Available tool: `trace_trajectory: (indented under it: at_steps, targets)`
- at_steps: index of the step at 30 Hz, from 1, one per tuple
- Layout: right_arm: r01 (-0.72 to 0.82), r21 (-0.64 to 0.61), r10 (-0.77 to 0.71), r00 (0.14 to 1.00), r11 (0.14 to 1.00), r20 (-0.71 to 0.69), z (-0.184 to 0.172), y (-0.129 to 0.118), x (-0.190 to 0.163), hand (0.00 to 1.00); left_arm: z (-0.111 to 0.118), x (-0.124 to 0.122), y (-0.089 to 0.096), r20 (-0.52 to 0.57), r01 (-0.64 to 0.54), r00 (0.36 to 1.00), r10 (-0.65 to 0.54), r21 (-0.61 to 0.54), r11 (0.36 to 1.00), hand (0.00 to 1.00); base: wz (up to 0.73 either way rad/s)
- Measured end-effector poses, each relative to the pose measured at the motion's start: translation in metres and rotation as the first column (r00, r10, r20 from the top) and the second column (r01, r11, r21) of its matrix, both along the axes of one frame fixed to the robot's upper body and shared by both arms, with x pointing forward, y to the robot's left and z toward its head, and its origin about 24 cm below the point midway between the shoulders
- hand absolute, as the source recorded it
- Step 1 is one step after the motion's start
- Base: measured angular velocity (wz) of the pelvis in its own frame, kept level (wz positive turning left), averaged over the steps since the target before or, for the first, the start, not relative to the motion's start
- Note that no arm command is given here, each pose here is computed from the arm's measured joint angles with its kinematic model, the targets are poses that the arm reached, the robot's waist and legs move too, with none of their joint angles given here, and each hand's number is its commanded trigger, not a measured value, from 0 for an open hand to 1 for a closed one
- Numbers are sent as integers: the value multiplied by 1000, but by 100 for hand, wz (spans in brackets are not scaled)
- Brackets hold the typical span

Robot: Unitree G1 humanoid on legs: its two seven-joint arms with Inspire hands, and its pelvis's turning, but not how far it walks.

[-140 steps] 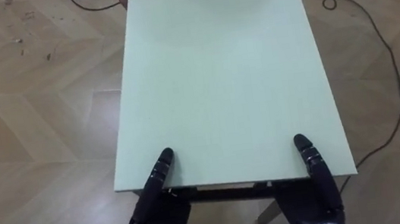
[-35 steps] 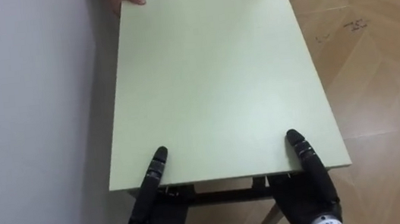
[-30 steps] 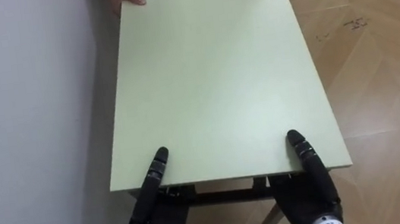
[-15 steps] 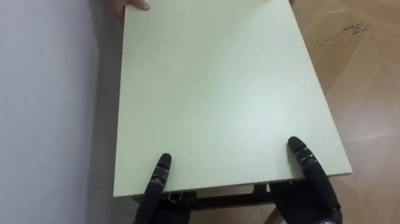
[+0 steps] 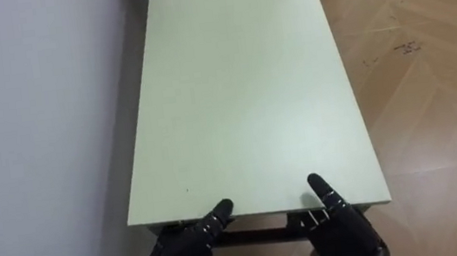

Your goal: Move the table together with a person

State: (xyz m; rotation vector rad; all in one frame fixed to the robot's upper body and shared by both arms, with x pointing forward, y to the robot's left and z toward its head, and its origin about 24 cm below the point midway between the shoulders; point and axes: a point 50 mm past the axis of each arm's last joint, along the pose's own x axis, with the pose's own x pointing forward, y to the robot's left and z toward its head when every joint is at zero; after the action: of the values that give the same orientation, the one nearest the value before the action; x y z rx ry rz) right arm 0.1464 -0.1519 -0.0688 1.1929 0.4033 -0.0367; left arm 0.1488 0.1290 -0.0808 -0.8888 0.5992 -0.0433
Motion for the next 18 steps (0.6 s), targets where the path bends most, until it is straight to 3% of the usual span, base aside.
trace_trajectory:
  at_steps: [14, 18]
  targets:
    - [-57, 51, 54, 997, 997, 53, -4, -3, -6, 0, -8, -10, -1, -46, 84, 995, -83, 26, 996, 0, 0]
    - [-85, 23, 84, 996, 996, 22, -17, -7, -5, 0, -17, -14, 8, -81, 111, 991, -106, 55, 992, 0, -2]
